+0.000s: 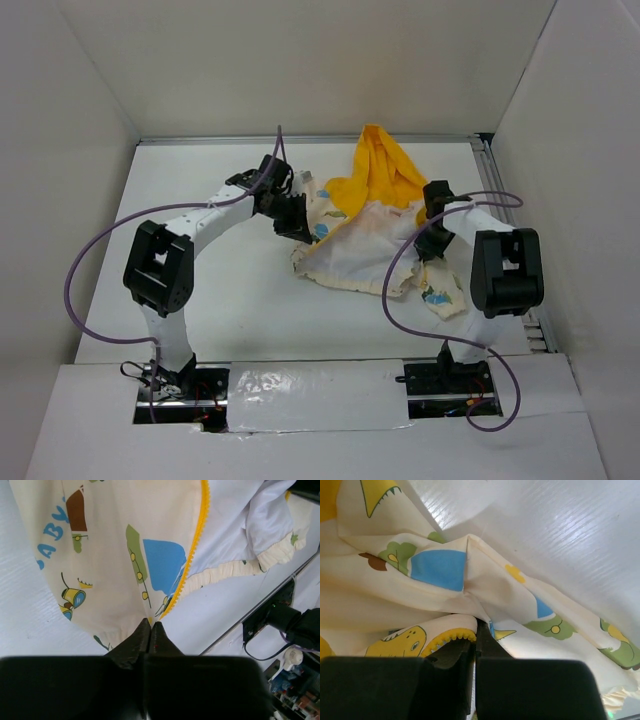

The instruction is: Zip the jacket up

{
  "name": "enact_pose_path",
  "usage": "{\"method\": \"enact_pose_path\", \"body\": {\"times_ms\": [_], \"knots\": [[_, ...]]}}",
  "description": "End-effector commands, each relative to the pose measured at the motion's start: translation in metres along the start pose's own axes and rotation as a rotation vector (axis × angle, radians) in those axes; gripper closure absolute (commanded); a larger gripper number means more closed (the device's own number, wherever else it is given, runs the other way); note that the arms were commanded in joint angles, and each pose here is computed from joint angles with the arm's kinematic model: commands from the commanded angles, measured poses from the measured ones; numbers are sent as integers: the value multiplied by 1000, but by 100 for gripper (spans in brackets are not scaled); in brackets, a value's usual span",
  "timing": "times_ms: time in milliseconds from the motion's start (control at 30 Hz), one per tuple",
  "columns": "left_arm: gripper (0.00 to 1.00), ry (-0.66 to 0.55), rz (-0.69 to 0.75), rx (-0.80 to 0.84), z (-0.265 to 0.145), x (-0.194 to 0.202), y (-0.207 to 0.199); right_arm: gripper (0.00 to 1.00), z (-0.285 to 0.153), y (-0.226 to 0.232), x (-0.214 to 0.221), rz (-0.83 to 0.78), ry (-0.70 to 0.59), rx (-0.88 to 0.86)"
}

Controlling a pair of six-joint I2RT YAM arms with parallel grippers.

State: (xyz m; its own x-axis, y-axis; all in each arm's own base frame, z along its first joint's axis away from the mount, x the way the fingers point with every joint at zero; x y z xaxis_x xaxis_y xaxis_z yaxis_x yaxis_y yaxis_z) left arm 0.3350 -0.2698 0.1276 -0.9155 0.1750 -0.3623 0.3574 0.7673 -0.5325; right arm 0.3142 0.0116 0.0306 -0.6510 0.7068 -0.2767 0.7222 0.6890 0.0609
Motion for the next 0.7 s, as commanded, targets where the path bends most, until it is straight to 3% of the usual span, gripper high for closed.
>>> {"method": "enact_pose_path", "body": {"times_ms": [0, 133, 267, 467, 667], "knots": [[100, -10, 52, 63, 1, -8, -12, 100, -2, -5, -17, -21, -38, 68], [100, -38, 67, 99, -7, -13, -20, 100, -6, 3, -51, -15, -87, 115], [100, -75, 39, 118, -22, -19, -30, 100, -46, 29, -85, -43, -156, 67], [100, -84, -17, 117, -27, -10, -31, 100, -112, 21, -13, -171, -183, 86], [100, -82, -71, 131, -23, 6, -33, 96, -121, 19, 60, -312, -215, 236]]}}
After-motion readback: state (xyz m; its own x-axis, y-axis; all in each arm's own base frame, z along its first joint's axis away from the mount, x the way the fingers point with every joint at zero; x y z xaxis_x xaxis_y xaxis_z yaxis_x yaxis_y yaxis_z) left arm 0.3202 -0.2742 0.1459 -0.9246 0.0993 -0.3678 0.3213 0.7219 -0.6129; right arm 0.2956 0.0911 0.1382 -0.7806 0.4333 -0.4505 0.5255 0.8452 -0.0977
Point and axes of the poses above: each gripper's point midway between its finger pads, its own z axis out along the fingers, its own y axis along the line the jaws close on, x = y × z, the point moved 1 cm from there along -z, back along the fingers, and after that the axes turned 6 degrees about z, right-handed, at the moved point
